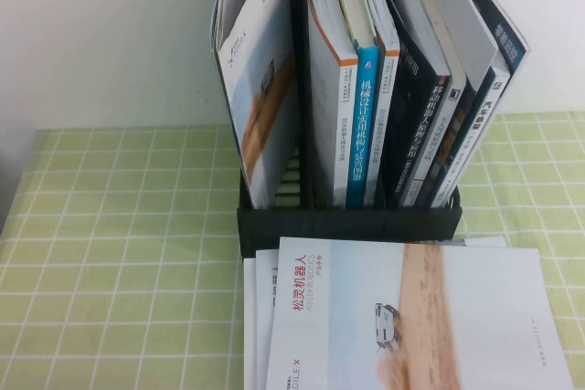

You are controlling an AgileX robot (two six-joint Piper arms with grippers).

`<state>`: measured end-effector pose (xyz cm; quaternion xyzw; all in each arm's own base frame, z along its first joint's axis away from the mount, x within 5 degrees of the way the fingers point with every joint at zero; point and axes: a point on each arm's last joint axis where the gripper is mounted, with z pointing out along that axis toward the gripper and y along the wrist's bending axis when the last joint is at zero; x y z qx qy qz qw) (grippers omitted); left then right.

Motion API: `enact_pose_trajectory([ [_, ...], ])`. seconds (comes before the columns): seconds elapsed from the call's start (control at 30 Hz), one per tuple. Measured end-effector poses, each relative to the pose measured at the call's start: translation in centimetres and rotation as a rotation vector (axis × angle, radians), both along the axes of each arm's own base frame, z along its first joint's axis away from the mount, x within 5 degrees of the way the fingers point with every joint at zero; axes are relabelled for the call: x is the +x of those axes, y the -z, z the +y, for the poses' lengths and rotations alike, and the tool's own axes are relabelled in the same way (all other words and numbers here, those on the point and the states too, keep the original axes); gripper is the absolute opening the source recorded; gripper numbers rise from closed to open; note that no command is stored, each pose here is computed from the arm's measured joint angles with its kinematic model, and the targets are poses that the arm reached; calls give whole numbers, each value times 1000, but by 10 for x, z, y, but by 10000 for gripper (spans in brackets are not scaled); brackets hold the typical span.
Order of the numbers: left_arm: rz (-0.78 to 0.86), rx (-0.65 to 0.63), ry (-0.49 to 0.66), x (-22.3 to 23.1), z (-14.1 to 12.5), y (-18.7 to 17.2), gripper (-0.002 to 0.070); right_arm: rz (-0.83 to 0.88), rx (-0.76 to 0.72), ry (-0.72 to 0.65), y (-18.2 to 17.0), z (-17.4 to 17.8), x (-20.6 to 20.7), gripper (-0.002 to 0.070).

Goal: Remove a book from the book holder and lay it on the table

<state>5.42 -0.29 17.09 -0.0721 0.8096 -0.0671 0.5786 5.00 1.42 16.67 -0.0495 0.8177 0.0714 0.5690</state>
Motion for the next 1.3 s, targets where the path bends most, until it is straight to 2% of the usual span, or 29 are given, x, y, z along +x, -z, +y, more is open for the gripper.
enact_pose_trajectory([
  [0.97, -55, 42, 0, 2, 1, -4, -3, -2, 13, 0, 0, 0, 0, -2],
  [1.13, -71, 18, -1, 2, 1, -6, -3, -67, 23, 21, -6, -1, 2, -2],
  [1.3, -198, -63, -24, 4, 1, -17, -3, -207, 73, 70, -19, -5, 5, -2],
])
